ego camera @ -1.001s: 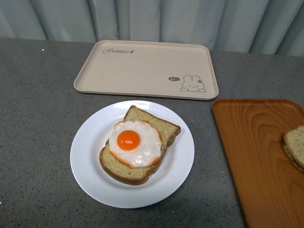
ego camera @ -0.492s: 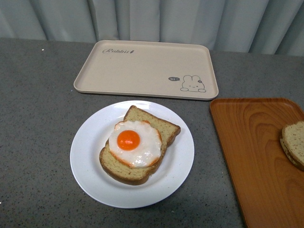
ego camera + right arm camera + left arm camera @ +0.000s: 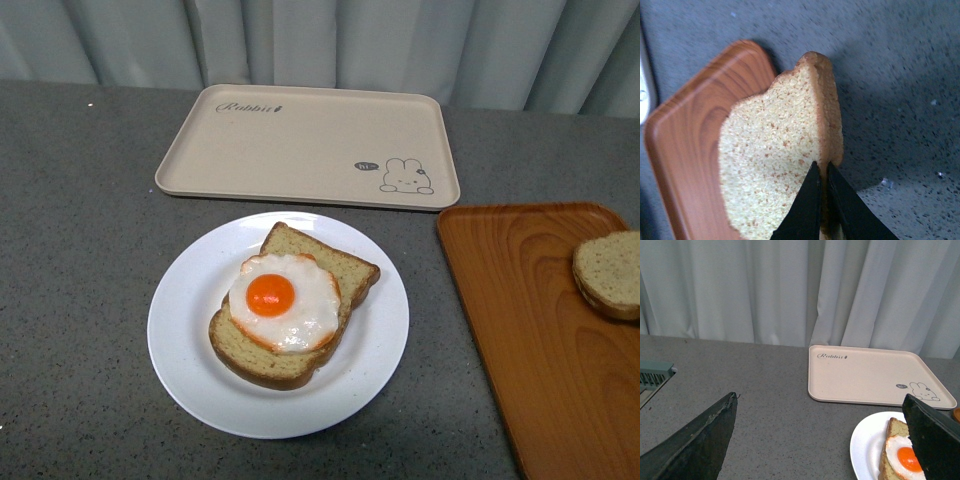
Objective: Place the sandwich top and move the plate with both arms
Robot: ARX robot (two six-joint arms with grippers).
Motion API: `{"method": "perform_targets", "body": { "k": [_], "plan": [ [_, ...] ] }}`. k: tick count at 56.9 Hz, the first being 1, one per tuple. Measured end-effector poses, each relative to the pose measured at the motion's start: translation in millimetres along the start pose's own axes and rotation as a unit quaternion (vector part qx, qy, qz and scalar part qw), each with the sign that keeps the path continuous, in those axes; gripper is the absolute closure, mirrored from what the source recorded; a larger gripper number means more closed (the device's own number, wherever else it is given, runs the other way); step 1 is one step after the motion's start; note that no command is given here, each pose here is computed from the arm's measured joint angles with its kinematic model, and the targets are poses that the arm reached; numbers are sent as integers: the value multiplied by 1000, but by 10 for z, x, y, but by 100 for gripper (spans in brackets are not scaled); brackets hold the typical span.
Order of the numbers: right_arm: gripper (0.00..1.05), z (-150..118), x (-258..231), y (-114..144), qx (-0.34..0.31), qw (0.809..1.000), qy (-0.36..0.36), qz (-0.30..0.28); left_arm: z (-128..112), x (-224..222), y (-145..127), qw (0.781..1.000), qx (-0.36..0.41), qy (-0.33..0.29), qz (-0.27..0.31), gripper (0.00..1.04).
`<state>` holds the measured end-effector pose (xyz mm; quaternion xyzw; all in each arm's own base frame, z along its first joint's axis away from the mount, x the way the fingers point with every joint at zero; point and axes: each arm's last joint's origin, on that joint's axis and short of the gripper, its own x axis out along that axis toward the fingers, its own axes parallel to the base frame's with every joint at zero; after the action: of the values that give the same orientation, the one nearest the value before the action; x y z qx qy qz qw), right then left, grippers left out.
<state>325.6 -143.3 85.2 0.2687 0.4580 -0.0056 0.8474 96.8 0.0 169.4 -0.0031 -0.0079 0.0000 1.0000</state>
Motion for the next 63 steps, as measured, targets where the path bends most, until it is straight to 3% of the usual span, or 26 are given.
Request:
{"method": "perform_targets", "body": {
  "k": [9,20,38,56,63],
  "plan": [
    [103,60,-145,246,-20,998,-28,45,0,0,0,1000,0,0,0,6],
    [103,-3,-230,778,-64,988,-42,131,0,0,0,1000,0,0,0,6],
    [103,-442,152,1733,-101,966,22,236,0,0,0,1000,0,0,0,6],
    [103,-934,623,2397,-142,948,113,260,0,0,0,1000,0,0,0,6],
    [103,-1133,755,2482,-153,944,142,254,0,0,0,1000,0,0,0,6]
  ]
}}
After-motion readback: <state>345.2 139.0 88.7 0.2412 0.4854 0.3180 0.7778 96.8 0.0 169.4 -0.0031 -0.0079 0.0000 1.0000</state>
